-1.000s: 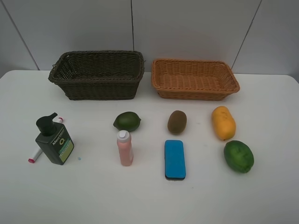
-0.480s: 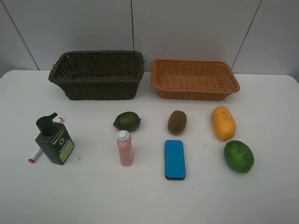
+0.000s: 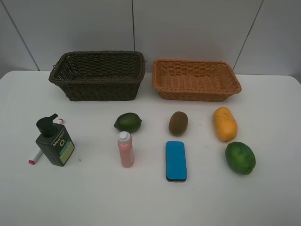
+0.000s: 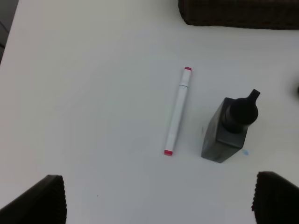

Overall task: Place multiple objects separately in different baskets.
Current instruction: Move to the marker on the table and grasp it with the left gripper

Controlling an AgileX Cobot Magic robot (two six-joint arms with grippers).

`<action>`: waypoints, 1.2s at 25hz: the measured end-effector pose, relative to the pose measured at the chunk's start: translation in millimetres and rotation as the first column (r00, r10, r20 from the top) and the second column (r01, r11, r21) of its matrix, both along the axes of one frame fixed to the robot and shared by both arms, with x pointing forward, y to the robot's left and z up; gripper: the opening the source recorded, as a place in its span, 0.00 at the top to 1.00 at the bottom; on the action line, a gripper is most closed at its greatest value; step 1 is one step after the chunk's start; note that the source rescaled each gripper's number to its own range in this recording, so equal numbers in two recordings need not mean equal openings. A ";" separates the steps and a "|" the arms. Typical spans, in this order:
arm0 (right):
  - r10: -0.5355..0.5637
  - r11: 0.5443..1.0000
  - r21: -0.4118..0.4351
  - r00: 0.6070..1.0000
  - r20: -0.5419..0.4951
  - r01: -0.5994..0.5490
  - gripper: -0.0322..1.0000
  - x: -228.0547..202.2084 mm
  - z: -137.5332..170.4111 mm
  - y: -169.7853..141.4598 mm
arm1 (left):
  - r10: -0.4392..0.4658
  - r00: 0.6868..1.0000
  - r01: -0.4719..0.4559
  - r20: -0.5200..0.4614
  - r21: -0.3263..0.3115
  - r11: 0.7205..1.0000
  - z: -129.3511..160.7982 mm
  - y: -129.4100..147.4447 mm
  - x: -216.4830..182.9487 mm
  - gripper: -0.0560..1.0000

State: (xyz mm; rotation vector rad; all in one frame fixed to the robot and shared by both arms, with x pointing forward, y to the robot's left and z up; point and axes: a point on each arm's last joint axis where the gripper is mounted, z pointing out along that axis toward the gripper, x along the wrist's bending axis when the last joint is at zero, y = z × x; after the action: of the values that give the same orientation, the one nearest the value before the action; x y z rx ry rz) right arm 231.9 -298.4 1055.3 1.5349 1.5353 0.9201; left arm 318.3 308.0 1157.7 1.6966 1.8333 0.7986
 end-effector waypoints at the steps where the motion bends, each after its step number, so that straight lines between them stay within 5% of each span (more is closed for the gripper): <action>1: 0.000 1.000 0.000 1.000 0.000 0.000 0.00 0.0 0.0 0.0 | 0.005 1.000 -0.005 -0.016 0.009 1.000 5.0 0.6 10.8 0.01; 6: 0.000 1.000 0.000 1.000 0.000 0.000 0.00 0.0 0.0 0.0 | 0.013 0.987 -0.010 -0.160 0.021 1.000 -2.7 0.2 61.2 0.01; 14: 0.000 1.000 0.000 1.000 0.000 0.000 0.00 0.0 0.0 0.0 | 0.023 0.919 -0.004 -0.395 0.048 0.999 -46.1 0.1 122.6 0.01; 24: 0.000 1.000 0.000 1.000 0.000 0.000 0.00 0.0 0.0 0.0 | 0.011 0.853 0.020 -0.521 0.053 0.998 -109.7 -1.8 188.2 0.01; 30: 0.000 1.000 0.000 1.000 0.000 0.000 0.00 0.0 0.0 0.0 | -0.012 0.841 0.045 -0.541 0.048 0.998 -152.1 -3.7 221.0 0.01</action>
State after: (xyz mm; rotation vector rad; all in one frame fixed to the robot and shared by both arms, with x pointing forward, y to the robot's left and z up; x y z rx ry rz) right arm 231.9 -298.4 1055.3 1.5349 1.5353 0.9201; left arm 539.3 304.3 1005.6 2.1422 2.1492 0.3740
